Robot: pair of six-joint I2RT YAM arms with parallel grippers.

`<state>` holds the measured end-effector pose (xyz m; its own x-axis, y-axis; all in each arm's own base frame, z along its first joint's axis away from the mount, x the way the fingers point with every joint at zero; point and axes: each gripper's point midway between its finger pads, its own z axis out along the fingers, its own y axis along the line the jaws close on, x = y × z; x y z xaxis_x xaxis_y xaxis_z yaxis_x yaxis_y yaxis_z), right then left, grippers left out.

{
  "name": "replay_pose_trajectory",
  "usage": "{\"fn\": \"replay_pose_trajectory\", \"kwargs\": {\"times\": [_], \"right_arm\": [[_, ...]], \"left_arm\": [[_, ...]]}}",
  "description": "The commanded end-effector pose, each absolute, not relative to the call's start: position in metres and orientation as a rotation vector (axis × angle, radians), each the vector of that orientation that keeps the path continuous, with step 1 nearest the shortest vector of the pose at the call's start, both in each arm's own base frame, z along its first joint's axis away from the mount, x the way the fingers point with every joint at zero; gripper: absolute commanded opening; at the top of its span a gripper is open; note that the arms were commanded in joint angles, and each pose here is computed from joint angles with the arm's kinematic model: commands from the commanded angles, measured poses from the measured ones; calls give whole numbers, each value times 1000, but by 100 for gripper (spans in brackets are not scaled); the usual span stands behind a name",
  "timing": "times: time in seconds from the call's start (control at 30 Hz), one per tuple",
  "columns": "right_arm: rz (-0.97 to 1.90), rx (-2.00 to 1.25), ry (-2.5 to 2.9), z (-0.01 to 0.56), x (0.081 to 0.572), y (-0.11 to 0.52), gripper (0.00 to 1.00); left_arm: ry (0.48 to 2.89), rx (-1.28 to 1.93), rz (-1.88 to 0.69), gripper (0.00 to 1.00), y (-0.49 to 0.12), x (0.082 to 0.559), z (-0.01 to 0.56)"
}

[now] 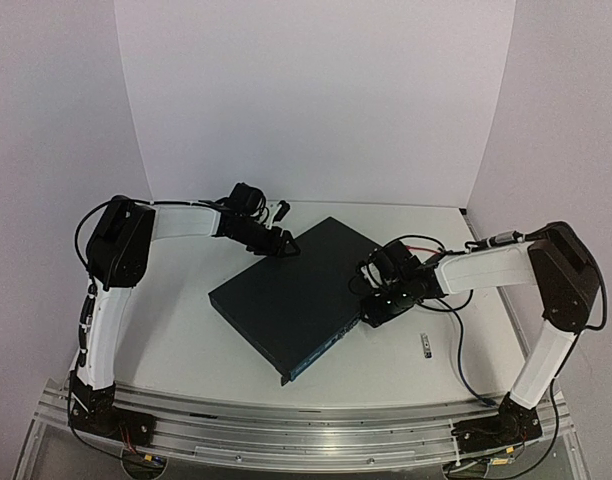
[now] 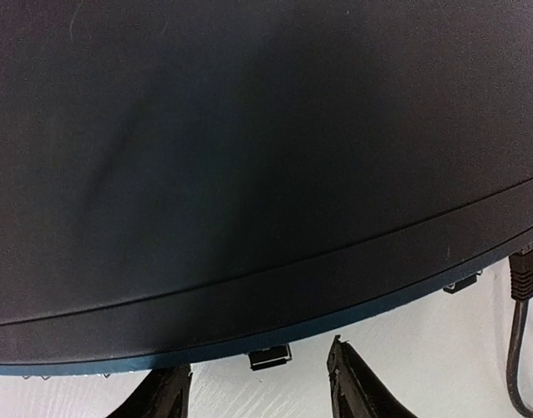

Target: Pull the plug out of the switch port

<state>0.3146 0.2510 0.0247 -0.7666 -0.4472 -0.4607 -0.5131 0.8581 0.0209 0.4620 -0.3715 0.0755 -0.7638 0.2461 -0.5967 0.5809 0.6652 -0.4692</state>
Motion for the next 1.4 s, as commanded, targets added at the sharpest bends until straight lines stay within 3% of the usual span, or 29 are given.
{"fn": "replay_pose_trajectory", "kwargs": {"times": [0.0,0.1,0.53,0.8,1.07,1.37], "right_arm": [[212,-785,2497,35,329,264,48],[202,-790,2493,35,331,265,40],[178,-869,2461,35,336,264,28],[183,-912,2449,34,337,258,25],[206,-923,2423,38,338,259,1],[230,-715,2591,18,299,227,0]], "left_arm": [[2752,553,-789,66,-335,421,-8],[2754,557,-783,66,-334,421,-9],[2757,574,-781,66,-334,421,-10],[2751,582,-781,66,-335,422,-9],[2752,578,-781,65,-336,422,-9],[2770,543,-741,65,-330,423,-14]]}}
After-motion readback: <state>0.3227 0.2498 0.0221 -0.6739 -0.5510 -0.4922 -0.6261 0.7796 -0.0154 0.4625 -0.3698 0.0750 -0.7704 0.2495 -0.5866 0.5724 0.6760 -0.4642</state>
